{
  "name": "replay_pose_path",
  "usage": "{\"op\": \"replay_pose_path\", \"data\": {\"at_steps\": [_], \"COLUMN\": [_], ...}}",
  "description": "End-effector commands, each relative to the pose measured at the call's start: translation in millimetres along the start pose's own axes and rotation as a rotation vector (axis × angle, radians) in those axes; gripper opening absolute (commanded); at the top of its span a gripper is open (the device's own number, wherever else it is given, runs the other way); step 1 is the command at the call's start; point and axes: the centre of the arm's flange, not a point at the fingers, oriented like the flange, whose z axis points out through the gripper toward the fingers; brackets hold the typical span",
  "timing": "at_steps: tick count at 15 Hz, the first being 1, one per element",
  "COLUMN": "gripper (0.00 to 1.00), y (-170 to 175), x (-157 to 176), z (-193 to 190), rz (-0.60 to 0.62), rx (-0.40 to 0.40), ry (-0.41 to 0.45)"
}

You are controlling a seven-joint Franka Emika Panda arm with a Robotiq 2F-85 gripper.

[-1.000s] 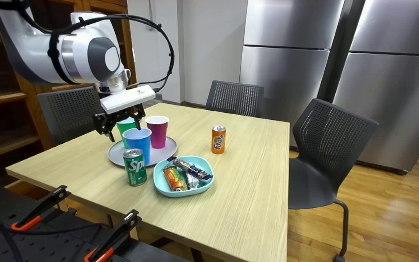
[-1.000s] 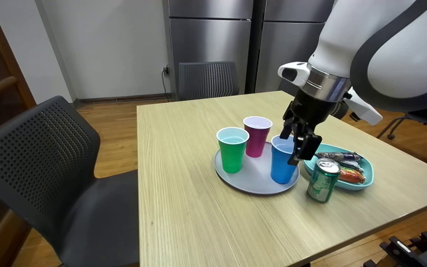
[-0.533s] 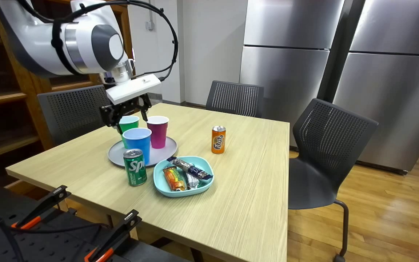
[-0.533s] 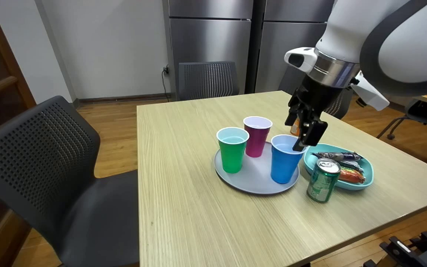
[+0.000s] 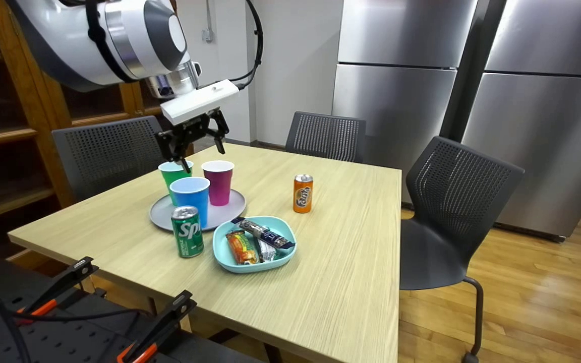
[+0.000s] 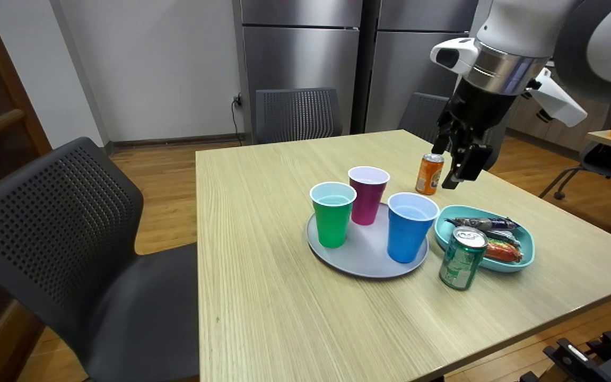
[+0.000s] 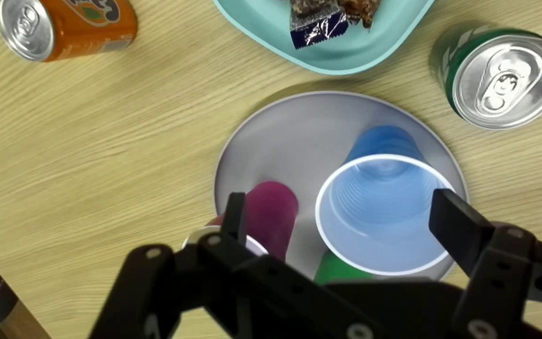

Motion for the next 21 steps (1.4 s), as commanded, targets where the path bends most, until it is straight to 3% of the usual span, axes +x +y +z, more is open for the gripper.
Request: {"op": "replay_pose_path", "data": {"at_steps": [1, 8, 15, 21], "gripper": [1.0, 1.0, 1.0, 1.0], "y": [-1, 11, 29, 53], "x": [-4, -19, -34, -52], "z": [-10, -6, -4, -10], "rz": [0.027, 0.069, 0.157, 0.254], "rx": [0.0, 0.062, 0.219, 0.246], "ry": [-0.051, -0.115, -0.171, -0.178]}}
